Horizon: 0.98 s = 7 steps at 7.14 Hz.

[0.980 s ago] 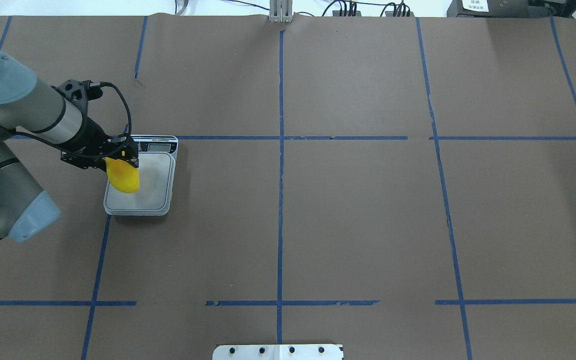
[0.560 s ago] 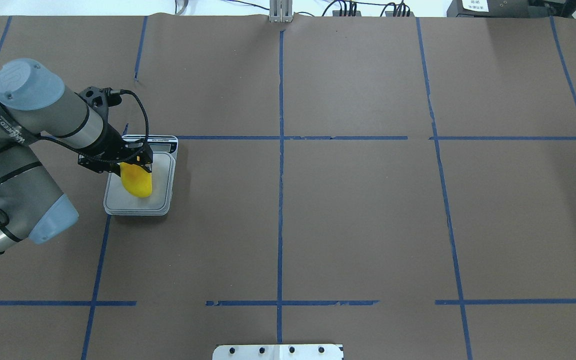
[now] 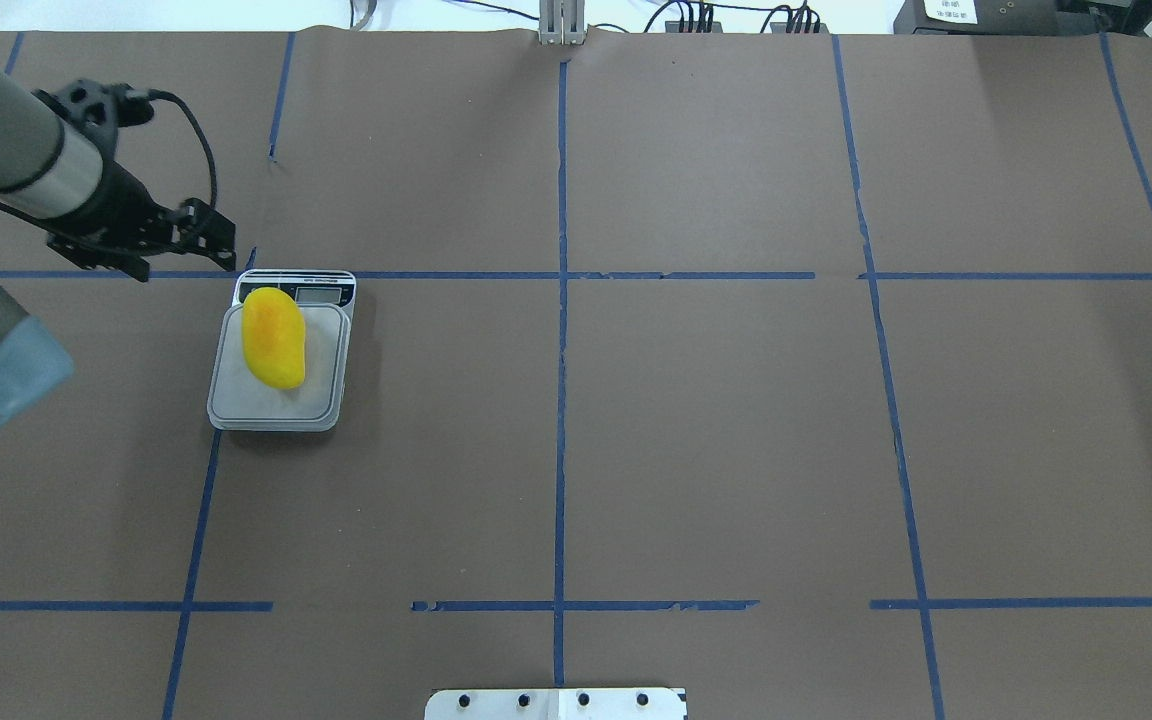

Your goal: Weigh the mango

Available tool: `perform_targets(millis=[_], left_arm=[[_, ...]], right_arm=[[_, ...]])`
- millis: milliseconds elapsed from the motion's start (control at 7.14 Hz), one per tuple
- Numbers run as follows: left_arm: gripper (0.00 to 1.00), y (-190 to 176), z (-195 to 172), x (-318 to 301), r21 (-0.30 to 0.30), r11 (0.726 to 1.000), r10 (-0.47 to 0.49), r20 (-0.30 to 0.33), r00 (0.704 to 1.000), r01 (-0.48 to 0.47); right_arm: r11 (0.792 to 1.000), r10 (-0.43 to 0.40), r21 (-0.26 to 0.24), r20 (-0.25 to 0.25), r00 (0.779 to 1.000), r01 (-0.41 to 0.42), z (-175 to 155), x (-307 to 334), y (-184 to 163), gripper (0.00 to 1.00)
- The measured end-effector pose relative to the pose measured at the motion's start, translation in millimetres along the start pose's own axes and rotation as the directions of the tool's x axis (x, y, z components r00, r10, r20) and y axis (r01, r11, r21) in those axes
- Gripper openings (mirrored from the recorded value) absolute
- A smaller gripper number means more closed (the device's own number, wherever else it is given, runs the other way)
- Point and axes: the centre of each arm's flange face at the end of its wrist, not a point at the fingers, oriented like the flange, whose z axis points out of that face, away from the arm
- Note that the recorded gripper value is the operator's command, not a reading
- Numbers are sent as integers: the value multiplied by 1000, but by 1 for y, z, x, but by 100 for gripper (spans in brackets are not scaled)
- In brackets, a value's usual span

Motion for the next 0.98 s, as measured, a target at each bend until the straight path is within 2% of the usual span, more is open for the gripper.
perform_targets(millis=[280,420,700,980], left_arm=[[100,-26,-77,-122,20,994,103,94,990,-105],[100,-23,-100,-193,-6,985,169,127,977,-170],[100,-15,-124,-339,-70,962,273,164,948,-265],[100,1,-131,-473,-120,954,291,152,945,-275]], right_arm=[[1000,0,0,0,1000,0,0,0,0,100],[1000,0,-1,0,1000,0,0,0,0,100],[1000,0,0,0,1000,0,0,0,0,100],[1000,0,0,0,1000,0,0,0,0,100]])
